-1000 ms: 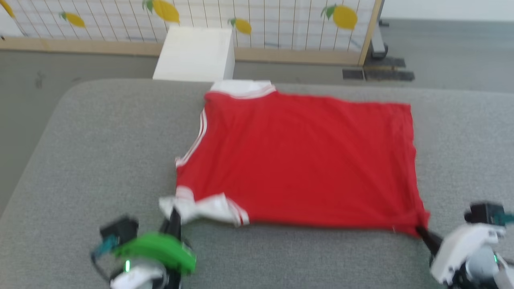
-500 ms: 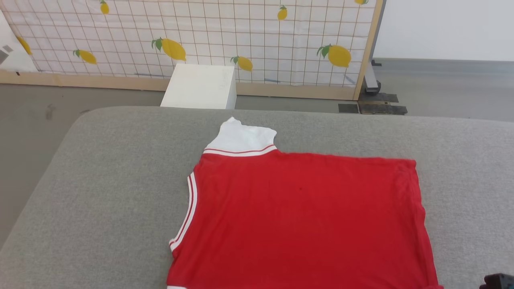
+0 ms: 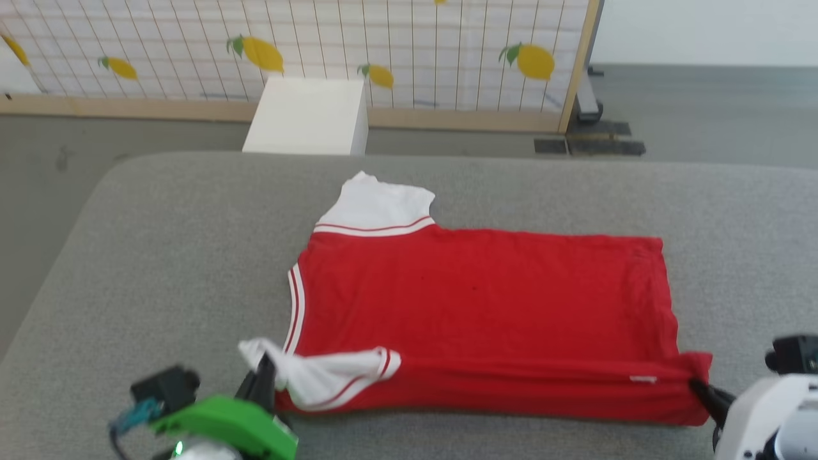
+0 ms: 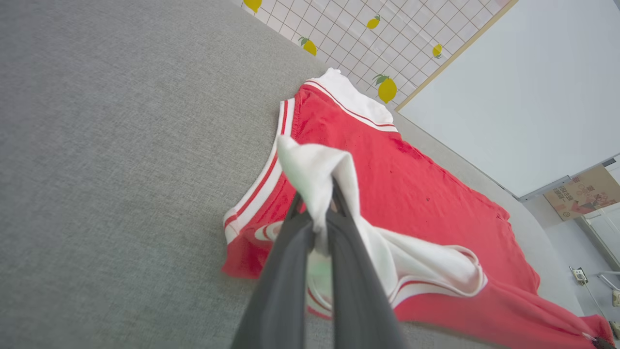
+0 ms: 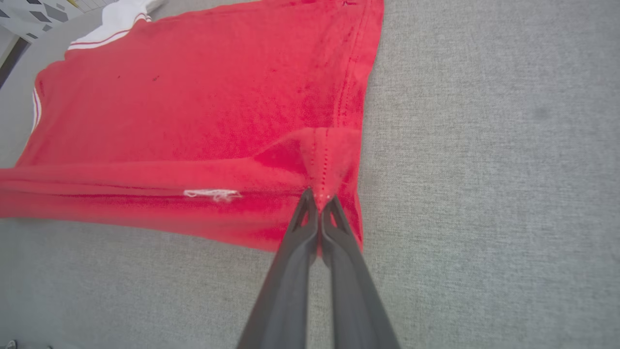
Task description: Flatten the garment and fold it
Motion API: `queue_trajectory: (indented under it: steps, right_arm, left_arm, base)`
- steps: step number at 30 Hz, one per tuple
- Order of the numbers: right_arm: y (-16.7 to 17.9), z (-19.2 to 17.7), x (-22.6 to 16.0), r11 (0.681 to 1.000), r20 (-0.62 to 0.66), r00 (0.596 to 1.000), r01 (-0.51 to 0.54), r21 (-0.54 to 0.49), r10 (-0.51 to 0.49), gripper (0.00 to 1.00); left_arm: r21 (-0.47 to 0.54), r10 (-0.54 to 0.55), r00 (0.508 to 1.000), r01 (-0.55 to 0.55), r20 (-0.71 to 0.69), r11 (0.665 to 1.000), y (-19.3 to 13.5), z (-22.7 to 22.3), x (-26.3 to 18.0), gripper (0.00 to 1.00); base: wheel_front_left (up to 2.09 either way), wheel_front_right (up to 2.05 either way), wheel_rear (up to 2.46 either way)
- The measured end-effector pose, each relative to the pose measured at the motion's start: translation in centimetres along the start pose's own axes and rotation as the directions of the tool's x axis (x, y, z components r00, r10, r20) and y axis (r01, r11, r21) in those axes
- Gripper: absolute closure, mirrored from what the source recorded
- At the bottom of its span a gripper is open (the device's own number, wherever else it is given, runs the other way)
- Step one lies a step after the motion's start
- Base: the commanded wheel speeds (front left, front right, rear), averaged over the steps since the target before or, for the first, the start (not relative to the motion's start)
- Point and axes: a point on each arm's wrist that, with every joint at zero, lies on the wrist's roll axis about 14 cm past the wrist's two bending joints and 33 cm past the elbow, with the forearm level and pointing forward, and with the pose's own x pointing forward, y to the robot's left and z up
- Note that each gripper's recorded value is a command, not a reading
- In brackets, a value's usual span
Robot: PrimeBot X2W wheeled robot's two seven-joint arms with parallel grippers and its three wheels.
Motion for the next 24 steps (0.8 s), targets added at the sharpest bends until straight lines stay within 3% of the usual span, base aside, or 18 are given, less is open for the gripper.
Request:
queue_trajectory:
  steps: [11, 24]
  right_arm:
    - [-0.2, 1.2, 4.8, 0.996, -0.148, 0.989, 0.01, -0.084, -0.022, 1.0]
    - [-1.1, -1.3, 8.6, 0.991, -0.346, 0.937, 0.002, -0.134, -0.049, 1.0]
  left_arm:
    - [0.046, -0.028, 0.999, 0.029, -0.029, 0.999, -1.1, 0.0, 7.4, 1.0]
    - [0.092, 0.066, 0.981, -0.05, -0.18, 0.994, 2.3, -5.1, 11.7, 1.0]
  base:
    - [0.0, 0.0, 0.0]
    - [0.0, 0.0, 0.0]
